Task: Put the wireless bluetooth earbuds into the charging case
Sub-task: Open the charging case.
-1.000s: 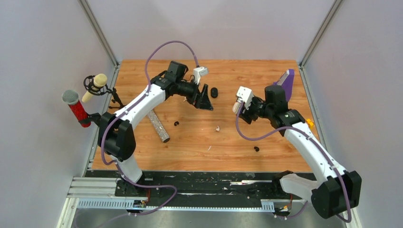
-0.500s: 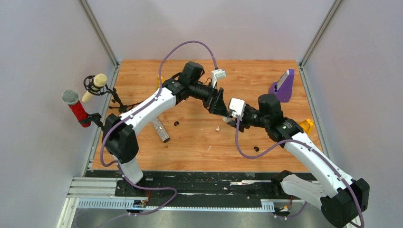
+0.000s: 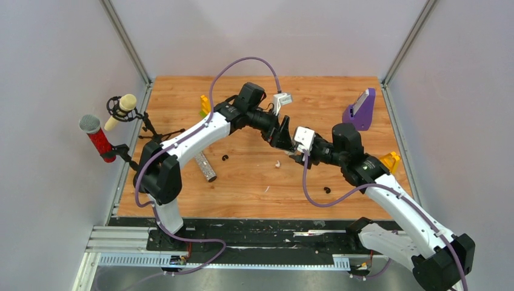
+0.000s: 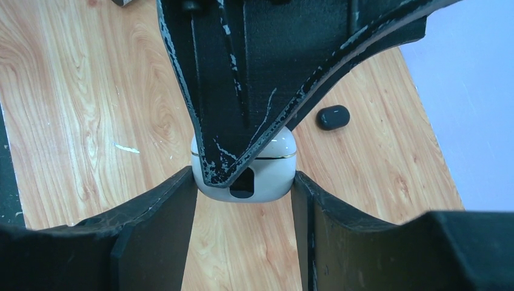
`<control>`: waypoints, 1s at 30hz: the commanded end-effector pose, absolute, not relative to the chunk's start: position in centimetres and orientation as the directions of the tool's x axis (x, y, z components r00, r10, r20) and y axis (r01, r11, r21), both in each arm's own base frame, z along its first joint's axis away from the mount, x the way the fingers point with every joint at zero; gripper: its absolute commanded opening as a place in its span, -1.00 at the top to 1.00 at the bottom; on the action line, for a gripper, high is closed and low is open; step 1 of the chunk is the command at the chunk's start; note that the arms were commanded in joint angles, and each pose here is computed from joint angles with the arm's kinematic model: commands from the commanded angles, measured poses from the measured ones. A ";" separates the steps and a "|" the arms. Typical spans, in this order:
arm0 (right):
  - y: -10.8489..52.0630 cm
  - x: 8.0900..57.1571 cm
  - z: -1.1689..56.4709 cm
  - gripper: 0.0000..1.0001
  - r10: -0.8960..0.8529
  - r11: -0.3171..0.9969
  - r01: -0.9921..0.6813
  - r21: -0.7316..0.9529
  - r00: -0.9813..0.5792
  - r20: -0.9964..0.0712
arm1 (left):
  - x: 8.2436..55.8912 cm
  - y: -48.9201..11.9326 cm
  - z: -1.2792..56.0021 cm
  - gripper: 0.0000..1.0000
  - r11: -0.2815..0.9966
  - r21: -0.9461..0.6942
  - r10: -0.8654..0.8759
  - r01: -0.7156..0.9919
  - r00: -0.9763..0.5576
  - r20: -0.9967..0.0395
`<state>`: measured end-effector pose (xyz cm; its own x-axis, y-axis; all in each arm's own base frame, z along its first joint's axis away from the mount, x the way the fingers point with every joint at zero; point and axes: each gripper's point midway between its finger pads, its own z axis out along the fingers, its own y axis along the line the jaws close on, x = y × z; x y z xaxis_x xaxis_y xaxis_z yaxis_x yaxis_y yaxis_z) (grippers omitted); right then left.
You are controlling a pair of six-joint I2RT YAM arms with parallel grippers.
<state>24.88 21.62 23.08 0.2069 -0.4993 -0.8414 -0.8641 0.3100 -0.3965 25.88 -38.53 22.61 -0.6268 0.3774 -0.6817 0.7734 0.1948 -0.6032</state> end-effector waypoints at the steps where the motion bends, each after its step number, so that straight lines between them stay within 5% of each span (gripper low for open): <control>1: 21.9 25.2 24.7 1.00 -0.466 0.330 -0.838 -0.436 0.257 -0.847 | 25.6 -38.6 25.5 -1.00 0.139 -0.576 0.344 0.805 -0.585 -0.734; 30: 21.7 25.0 25.8 1.00 -0.449 0.348 -0.824 -0.446 0.271 -0.851 | 25.8 -37.4 25.9 -1.00 0.131 -0.596 0.312 0.793 -0.603 -0.734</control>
<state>25.11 21.13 23.92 0.2261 -0.4949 -0.8390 -0.8372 0.3416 -0.4271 25.97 -37.12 24.58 -0.6243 0.3326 -0.7069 0.7759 0.1591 -0.6104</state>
